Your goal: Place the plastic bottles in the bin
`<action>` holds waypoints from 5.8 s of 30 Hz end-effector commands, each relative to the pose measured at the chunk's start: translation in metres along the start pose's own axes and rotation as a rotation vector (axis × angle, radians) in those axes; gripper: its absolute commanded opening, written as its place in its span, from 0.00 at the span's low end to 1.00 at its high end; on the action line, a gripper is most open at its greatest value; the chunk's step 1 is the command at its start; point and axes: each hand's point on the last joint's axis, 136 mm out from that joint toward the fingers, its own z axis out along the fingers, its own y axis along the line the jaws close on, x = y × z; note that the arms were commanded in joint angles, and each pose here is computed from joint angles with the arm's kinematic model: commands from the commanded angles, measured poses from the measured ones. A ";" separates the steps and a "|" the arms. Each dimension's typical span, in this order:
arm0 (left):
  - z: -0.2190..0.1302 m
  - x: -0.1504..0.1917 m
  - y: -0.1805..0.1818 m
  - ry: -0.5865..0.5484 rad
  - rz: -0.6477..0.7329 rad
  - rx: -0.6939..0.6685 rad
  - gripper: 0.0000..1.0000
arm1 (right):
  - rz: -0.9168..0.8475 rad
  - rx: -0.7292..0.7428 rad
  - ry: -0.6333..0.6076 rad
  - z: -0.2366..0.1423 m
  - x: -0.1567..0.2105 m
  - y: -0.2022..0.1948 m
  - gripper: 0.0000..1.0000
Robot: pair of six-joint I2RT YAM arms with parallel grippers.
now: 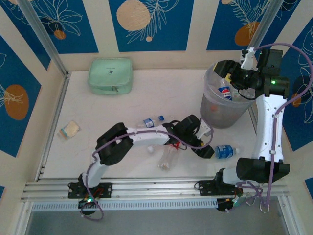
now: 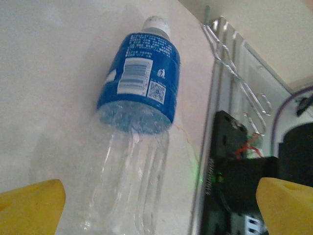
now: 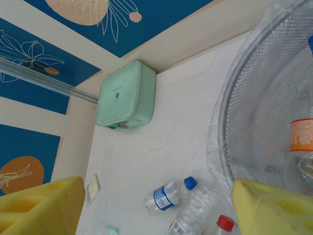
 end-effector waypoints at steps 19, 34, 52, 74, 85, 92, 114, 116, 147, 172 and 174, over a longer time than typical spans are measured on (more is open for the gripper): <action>0.013 0.024 0.023 0.090 0.111 -0.178 0.66 | -0.015 -0.063 -0.022 -0.013 0.001 0.017 0.78; -0.128 -0.020 0.000 -0.193 0.121 -0.262 0.45 | -0.056 -0.116 -0.062 -0.029 0.008 0.041 0.77; -0.293 -0.030 0.021 -0.793 -0.078 -0.434 0.29 | -0.092 -0.254 0.135 0.028 0.071 0.079 0.99; -0.281 -0.075 -0.003 -0.837 -0.094 -0.236 0.35 | -0.122 -0.363 0.260 0.067 0.095 0.104 0.40; -0.299 -0.059 0.006 -0.777 -0.245 -0.312 1.00 | -0.316 -0.012 -0.065 0.024 0.006 0.070 0.10; -0.308 -0.011 0.055 -0.682 -0.377 -0.494 1.00 | -0.397 0.435 -0.439 -0.047 -0.088 0.036 0.00; -0.265 0.067 0.107 -0.481 -0.511 -0.559 1.00 | -0.442 0.889 0.001 0.016 -0.068 -0.125 0.00; -0.264 0.071 0.111 -0.475 -0.520 -0.567 1.00 | -0.398 0.864 0.047 0.026 -0.057 -0.136 0.00; -0.269 0.088 0.124 -0.446 -0.546 -0.575 1.00 | 0.121 0.473 0.398 0.137 0.028 -0.159 0.00; -0.283 0.098 0.126 -0.343 -0.491 -0.665 1.00 | -0.062 0.419 0.254 0.103 0.003 -0.078 0.58; -0.284 0.096 0.125 -0.347 -0.491 -0.664 1.00 | -0.080 0.402 0.245 0.099 -0.002 -0.070 0.65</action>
